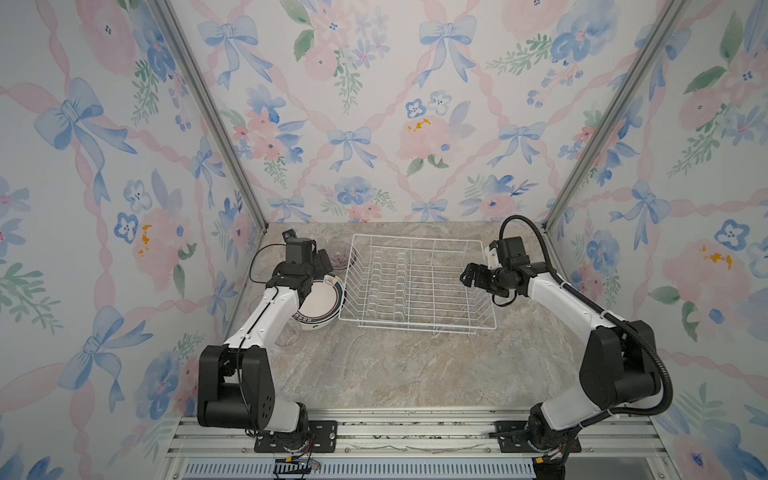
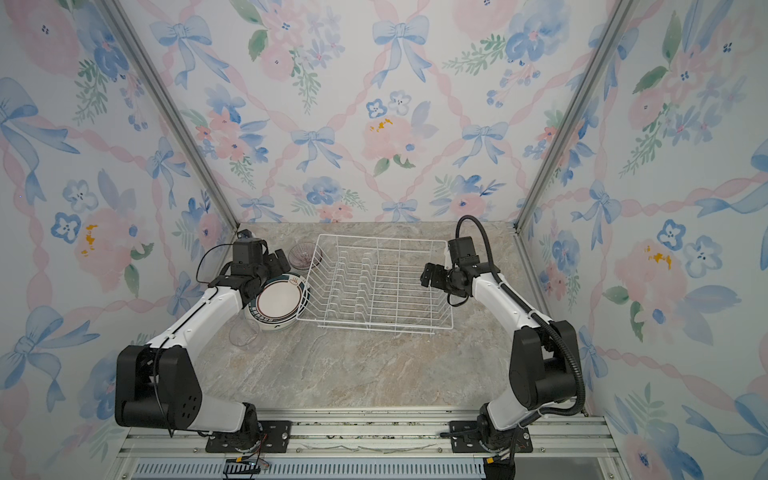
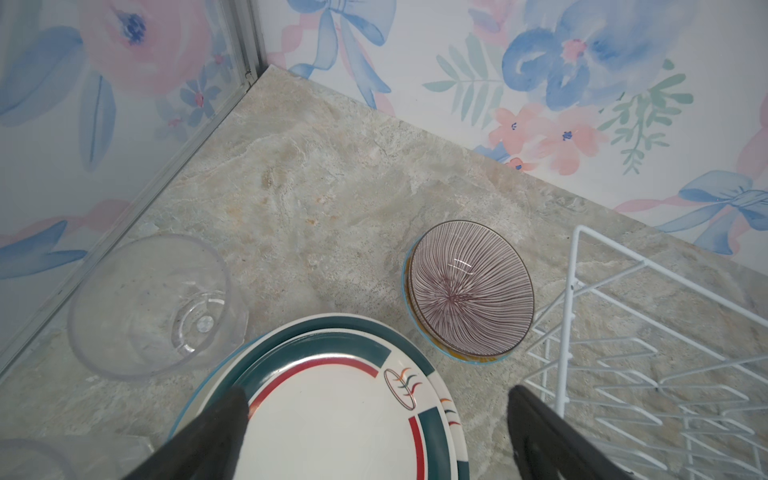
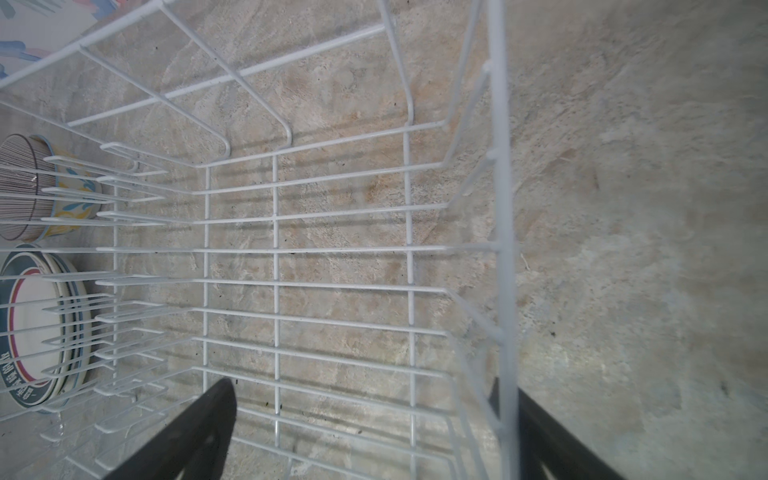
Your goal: Unload the mixed dishes from the dish rack
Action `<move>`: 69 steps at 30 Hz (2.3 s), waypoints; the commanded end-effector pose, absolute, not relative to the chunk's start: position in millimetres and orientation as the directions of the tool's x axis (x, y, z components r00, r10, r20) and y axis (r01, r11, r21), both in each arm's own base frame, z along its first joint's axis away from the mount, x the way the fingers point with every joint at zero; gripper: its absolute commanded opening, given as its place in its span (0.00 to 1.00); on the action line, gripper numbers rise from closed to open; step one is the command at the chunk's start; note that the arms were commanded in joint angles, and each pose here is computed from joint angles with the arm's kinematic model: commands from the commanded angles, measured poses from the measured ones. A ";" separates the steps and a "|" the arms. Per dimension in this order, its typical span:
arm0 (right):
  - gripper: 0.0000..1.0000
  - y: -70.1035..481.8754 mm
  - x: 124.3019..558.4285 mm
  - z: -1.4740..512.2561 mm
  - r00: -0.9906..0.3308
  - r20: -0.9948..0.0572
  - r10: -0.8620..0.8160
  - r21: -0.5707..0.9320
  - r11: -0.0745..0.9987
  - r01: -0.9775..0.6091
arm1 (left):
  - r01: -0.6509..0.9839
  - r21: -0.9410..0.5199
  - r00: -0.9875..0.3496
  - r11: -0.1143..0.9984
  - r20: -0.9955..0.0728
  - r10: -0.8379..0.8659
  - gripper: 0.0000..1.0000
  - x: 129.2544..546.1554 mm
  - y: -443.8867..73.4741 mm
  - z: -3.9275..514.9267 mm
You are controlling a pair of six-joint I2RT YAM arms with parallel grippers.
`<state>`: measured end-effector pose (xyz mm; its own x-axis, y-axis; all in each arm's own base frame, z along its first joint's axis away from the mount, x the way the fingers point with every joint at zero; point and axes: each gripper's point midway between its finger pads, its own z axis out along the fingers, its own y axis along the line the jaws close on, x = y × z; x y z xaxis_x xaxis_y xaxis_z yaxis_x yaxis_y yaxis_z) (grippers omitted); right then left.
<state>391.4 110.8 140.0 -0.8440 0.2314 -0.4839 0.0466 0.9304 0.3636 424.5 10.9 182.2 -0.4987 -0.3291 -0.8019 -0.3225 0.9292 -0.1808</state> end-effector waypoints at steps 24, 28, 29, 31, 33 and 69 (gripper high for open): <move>0.97 -85.3 340.1 190.0 -0.235 -0.953 0.190 0.002 0.781 0.624 | -0.203 0.008 -0.245 0.979 -0.969 -0.042 0.98 381.9 24.1 155.1; 0.97 -88.0 346.4 166.3 -0.257 -0.951 0.175 -0.026 0.779 0.626 | -0.180 0.006 -0.240 0.984 -0.970 -0.038 0.98 375.0 21.2 139.6; 0.97 -87.5 349.1 160.4 -0.263 -0.950 0.167 -0.035 0.782 0.622 | -0.183 0.007 -0.238 0.983 -0.970 -0.038 0.98 374.6 22.2 137.1; 0.97 -87.9 354.7 146.9 -0.290 -0.945 0.150 -0.065 0.784 0.617 | -0.196 0.021 -0.244 0.980 -0.969 -0.029 0.98 376.7 25.5 133.5; 0.97 -88.1 364.8 131.0 -0.324 -0.934 0.152 -0.077 0.800 0.595 | -0.211 0.023 -0.240 0.977 -0.970 -0.029 0.98 376.1 28.8 129.5; 0.97 -17.6 381.8 118.2 -0.271 -0.961 -0.058 -0.139 0.947 0.290 | -0.052 0.045 -0.210 0.998 -0.977 0.033 0.98 376.7 5.2 105.1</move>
<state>380.8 -21.3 109.3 -0.3116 -0.0499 -0.9489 0.2956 0.9440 -0.1467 379.1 8.9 111.1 -0.2006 0.0147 -0.9796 -0.0774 0.9965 0.0308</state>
